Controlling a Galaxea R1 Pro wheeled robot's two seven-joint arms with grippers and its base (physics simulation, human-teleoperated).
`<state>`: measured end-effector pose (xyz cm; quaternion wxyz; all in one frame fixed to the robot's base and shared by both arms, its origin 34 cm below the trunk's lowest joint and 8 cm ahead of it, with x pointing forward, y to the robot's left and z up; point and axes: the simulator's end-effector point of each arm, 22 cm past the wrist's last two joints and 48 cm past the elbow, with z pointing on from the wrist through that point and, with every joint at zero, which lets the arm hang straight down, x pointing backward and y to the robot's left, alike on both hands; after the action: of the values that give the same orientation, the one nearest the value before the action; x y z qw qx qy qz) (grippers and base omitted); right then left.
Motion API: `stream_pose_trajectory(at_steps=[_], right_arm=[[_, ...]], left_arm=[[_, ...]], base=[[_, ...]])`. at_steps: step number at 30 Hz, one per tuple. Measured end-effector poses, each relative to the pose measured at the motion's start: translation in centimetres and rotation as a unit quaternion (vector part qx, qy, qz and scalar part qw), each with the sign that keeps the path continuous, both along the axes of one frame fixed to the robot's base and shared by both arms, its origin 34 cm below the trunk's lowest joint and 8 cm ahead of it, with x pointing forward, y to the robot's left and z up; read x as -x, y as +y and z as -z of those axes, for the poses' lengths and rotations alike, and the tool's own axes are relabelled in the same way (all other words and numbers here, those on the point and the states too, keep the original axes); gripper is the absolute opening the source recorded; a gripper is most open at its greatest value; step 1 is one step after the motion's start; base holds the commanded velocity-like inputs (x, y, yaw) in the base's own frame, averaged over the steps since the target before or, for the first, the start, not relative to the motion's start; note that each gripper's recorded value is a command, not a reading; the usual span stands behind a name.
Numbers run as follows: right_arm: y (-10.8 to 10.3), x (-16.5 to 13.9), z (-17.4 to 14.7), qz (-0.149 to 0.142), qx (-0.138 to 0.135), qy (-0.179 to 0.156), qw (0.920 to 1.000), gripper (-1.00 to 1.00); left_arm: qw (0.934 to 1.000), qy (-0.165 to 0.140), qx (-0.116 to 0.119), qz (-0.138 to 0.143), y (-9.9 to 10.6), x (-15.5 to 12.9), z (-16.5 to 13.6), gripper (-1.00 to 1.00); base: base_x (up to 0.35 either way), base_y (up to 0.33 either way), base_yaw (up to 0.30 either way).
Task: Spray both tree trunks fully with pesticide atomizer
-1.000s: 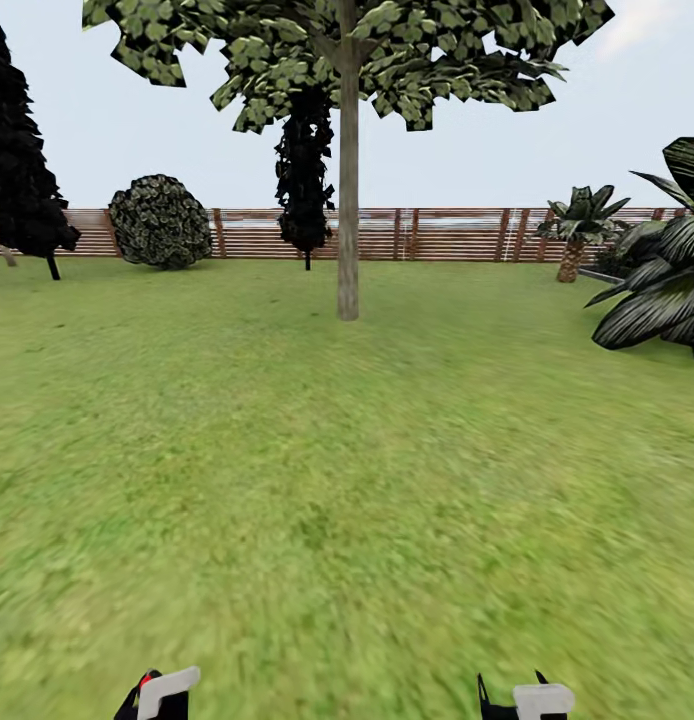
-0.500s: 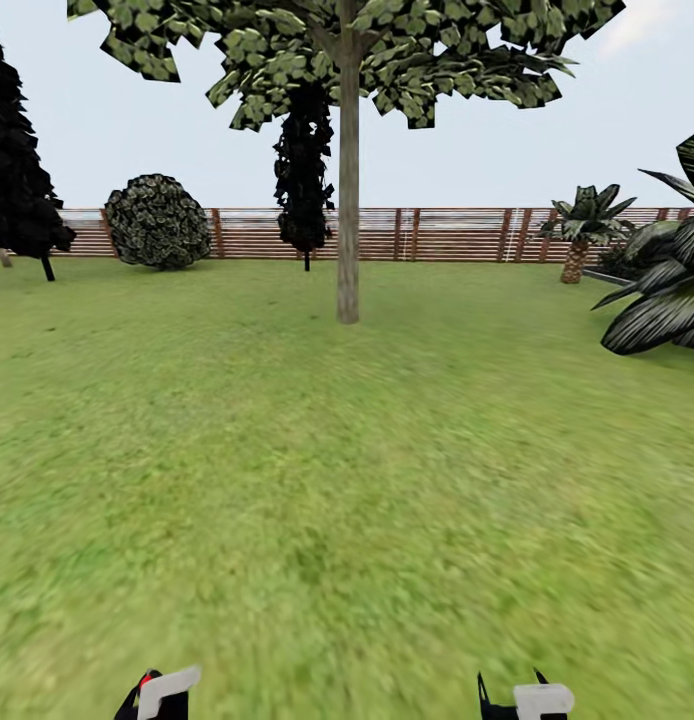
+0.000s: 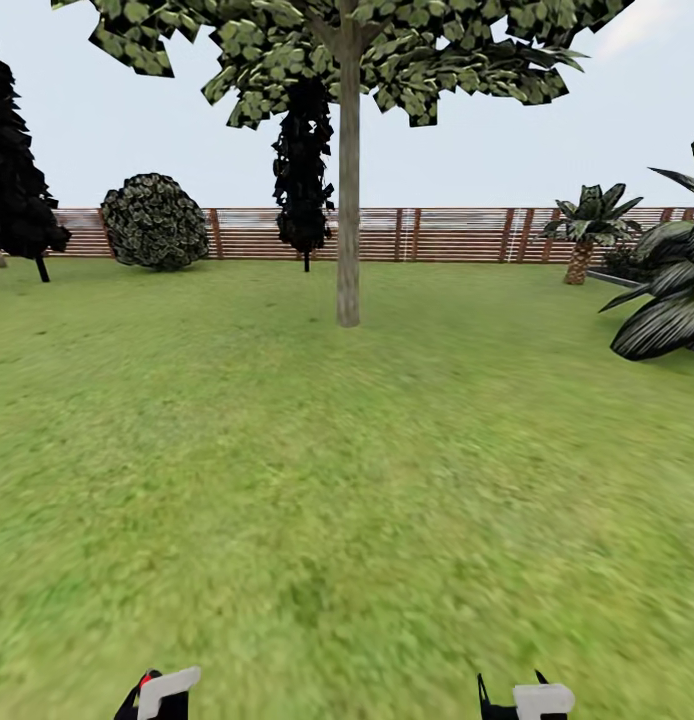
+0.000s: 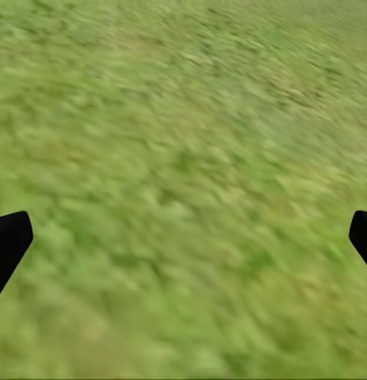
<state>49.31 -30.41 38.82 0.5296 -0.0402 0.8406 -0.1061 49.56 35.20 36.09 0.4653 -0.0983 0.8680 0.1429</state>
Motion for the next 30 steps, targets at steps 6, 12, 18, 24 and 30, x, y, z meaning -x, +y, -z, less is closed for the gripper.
stream_pose_trajectory(at_steps=[6, 12, 18, 24, 30], right_arm=[[0.0, 0.0, 0.01, 0.0, 0.0, 0.0, 1.0, 1.0], [0.01, 0.0, 0.0, 0.0, 0.0, 0.0, 1.0, 1.0], [0.0, 0.01, 0.02, 0.0, 0.0, 0.0, 1.0, 1.0], [0.01, 0.02, 0.03, 0.0, 0.0, 0.0, 1.0, 1.0], [0.0, 0.01, 0.01, 0.0, 0.0, 0.0, 1.0, 1.0]], left_arm=[[1.0, 0.002, 0.0, -0.001, 0.02, 0.32, 0.18, -1.0], [1.0, 0.004, 0.0, -0.001, 0.02, 0.62, 0.31, -1.0], [1.0, 0.004, 0.0, -0.001, 0.02, 0.63, 0.32, -1.0], [1.0, 0.004, 0.0, -0.001, 0.02, 0.64, 0.32, -1.0], [1.0, 0.004, 0.0, 0.0, 0.02, 0.64, 0.32, -1.0]], base=[[0.343, 0.0, 0.0], [0.343, 0.0, 0.0], [0.343, 0.0, 0.0], [0.343, 0.0, 0.0], [0.343, 0.0, 0.0]])
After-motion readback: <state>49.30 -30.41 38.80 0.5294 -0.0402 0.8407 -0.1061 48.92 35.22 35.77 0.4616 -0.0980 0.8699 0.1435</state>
